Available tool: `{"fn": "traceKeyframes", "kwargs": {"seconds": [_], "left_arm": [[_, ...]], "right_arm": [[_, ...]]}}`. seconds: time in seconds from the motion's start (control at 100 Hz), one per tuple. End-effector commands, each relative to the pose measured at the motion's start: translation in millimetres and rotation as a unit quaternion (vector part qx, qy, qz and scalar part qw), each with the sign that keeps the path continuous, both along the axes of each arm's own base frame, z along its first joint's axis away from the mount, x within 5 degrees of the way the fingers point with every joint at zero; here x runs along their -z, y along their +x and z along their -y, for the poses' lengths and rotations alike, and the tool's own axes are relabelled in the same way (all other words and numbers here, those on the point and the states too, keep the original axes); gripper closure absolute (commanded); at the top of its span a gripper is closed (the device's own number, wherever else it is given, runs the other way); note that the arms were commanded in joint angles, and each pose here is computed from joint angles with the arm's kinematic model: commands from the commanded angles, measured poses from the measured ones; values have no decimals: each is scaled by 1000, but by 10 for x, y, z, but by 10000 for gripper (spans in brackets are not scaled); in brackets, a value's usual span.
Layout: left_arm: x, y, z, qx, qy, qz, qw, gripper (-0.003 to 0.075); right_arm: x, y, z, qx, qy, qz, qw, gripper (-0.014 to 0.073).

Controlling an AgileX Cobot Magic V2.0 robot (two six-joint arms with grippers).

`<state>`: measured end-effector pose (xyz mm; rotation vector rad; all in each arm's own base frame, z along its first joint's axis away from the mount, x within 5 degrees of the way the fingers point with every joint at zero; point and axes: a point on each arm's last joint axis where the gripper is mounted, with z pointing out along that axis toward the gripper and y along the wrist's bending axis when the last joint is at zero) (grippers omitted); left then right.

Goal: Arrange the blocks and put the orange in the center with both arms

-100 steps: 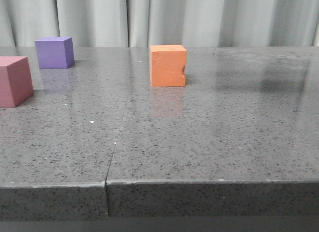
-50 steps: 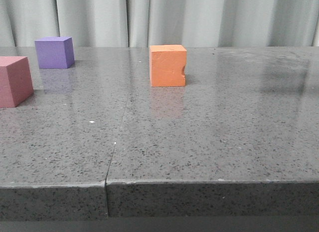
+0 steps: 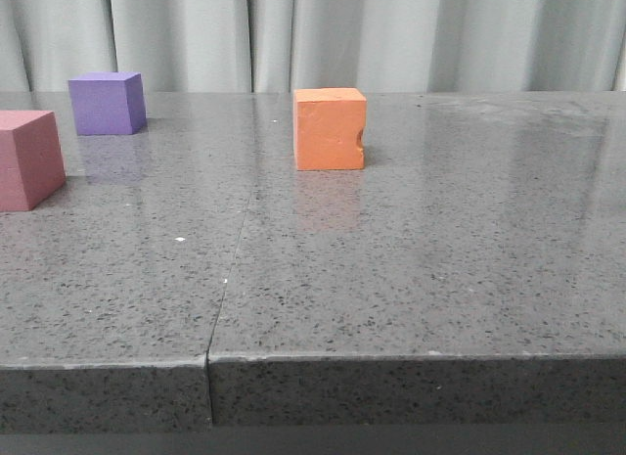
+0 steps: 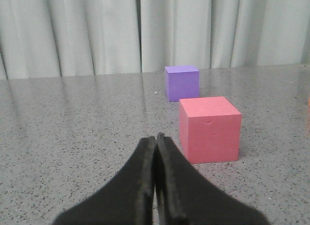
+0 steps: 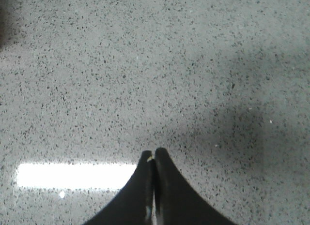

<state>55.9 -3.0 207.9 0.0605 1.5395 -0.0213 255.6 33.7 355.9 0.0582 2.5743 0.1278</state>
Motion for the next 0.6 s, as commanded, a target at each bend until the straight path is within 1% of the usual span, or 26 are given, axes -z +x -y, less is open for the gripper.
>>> {"fn": "traceKeyframes", "kwargs": {"seconds": [0.0, 0.12, 0.24, 0.33, 0.48, 0.59], "left_arm": [[46, -8, -4, -2, -5, 36, 999, 741], [46, -8, -4, -2, -5, 36, 999, 741], [46, -8, -4, -2, -5, 36, 999, 741], [46, -8, -4, -2, -5, 36, 999, 741], [46, -8, -4, -2, -5, 36, 999, 741], [46, -8, -4, -2, -5, 36, 999, 741]], "right_arm": [[-162, -195, 34, -2, 9, 79, 997, 613], [-157, -455, 67, -2, 14, 123, 992, 613], [-180, -738, 102, -1, 20, 175, 984, 613], [-189, -954, 130, 0, 26, 224, 974, 613], [-201, -1366, 185, 0, 33, 311, 950, 613], [-115, -1626, 223, 0, 31, 342, 939, 613]]}}
